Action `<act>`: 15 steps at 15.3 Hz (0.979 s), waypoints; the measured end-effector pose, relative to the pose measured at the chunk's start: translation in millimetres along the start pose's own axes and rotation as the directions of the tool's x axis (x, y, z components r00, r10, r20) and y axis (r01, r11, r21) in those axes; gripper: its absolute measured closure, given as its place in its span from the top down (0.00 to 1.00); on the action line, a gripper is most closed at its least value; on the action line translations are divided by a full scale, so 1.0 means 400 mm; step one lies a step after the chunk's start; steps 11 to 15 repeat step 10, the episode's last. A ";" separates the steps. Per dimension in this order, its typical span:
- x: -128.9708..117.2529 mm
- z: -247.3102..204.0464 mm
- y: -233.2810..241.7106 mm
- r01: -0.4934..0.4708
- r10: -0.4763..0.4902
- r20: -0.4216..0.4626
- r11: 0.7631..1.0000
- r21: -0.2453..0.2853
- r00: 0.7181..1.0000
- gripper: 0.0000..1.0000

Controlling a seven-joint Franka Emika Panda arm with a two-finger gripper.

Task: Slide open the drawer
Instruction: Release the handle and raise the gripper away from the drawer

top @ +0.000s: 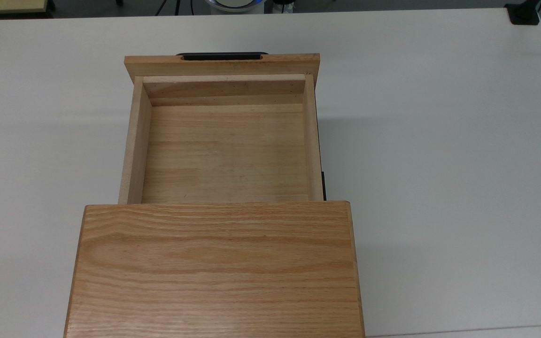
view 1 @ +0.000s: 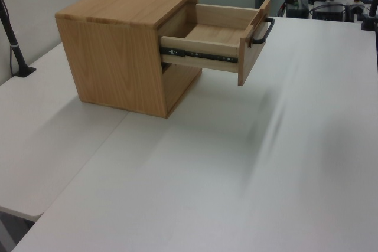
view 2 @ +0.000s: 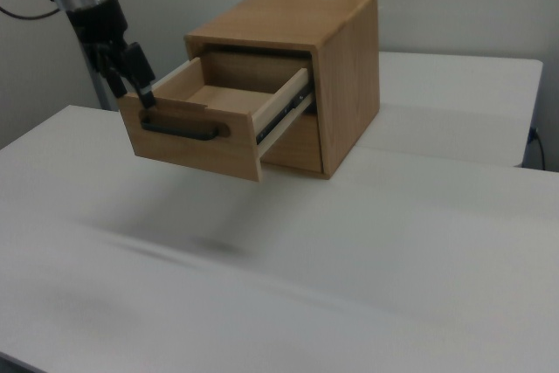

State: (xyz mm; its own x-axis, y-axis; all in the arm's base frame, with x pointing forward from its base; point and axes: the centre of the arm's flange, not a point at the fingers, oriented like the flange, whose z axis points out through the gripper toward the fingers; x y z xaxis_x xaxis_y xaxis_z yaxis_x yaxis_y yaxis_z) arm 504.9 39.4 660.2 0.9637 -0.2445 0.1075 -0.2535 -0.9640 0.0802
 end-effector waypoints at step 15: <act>0.098 0.043 0.050 0.265 -0.265 0.019 0.964 -0.017 0.964 1.00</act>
